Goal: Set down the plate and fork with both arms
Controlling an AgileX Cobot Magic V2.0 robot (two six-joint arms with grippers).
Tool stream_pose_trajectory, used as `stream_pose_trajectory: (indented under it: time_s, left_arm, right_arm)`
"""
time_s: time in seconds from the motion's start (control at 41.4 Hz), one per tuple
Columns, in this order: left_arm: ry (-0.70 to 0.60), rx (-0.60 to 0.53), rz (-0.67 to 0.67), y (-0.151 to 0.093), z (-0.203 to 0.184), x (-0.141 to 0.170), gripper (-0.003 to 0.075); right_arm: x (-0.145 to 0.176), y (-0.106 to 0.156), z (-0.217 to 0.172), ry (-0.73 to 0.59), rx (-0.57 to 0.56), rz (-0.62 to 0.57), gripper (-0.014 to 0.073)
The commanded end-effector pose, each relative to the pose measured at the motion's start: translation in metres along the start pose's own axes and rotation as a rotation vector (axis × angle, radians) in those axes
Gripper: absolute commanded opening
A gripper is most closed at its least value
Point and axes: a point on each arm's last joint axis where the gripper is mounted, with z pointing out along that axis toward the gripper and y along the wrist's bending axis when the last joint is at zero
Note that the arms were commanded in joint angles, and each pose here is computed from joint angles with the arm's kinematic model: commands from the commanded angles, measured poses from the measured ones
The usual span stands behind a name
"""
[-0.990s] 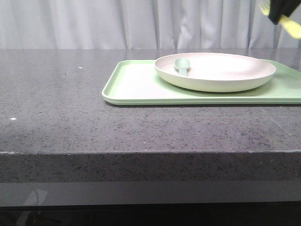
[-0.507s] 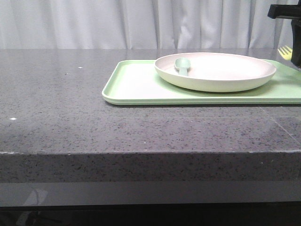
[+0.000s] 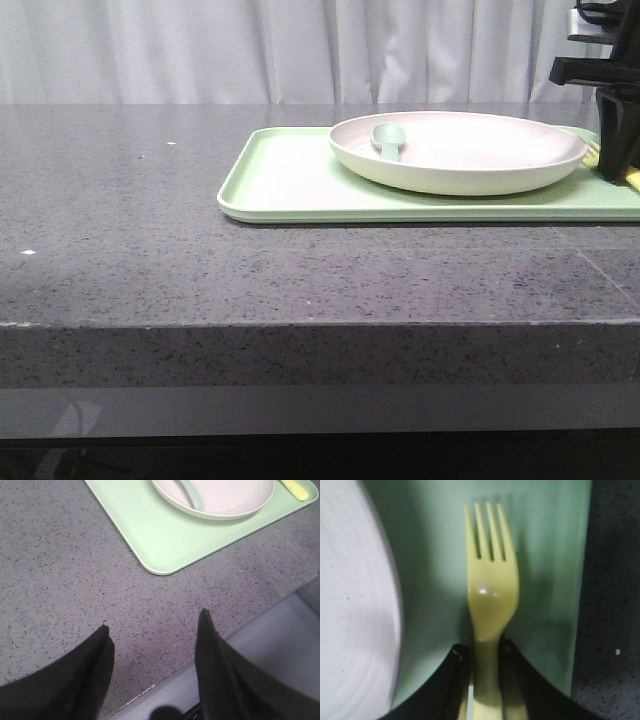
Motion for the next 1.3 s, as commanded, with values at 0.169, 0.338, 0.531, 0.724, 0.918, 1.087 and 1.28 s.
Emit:
stream_pose_trajectory:
  time_s: [0.169, 0.338, 0.531, 0.724, 0.918, 1.087, 1.28]
  left_arm:
    - [-0.079, 0.007, -0.010, -0.002, -0.006, -0.010, 0.0367]
    - [-0.079, 0.007, -0.010, -0.002, -0.006, -0.010, 0.0367]
    - [-0.079, 0.007, -0.010, -0.002, -0.006, -0.010, 0.0367]
    - [-0.078, 0.007, -0.010, -0.002, -0.006, -0.010, 0.0367]
    - [-0.078, 0.007, -0.010, -0.002, -0.006, -0.010, 0.0367]
    - [-0.077, 0.008, -0.011, -0.002, -0.006, -0.010, 0.0367]
    - [-0.075, 0.007, -0.012, -0.001, -0.005, -0.010, 0.0367]
  right_arm:
    - [-0.002, 0.002, -0.033, -0.106, -0.013, -0.015, 0.0347]
    - [0.004, 0.007, -0.066, -0.145, -0.018, -0.030, 0.0347]
    - [0.034, 0.022, -0.118, -0.188, -0.030, -0.073, 0.0347]
    - [0.083, 0.053, -0.153, -0.248, -0.053, -0.186, 0.0347]
    - [0.134, 0.059, -0.170, -0.297, -0.009, -0.270, 0.0341]
    - [0.178, 0.049, -0.187, -0.424, -0.033, -0.272, 0.0341]
    - [0.231, 0.036, -0.198, -0.627, -0.062, -0.274, 0.0341]
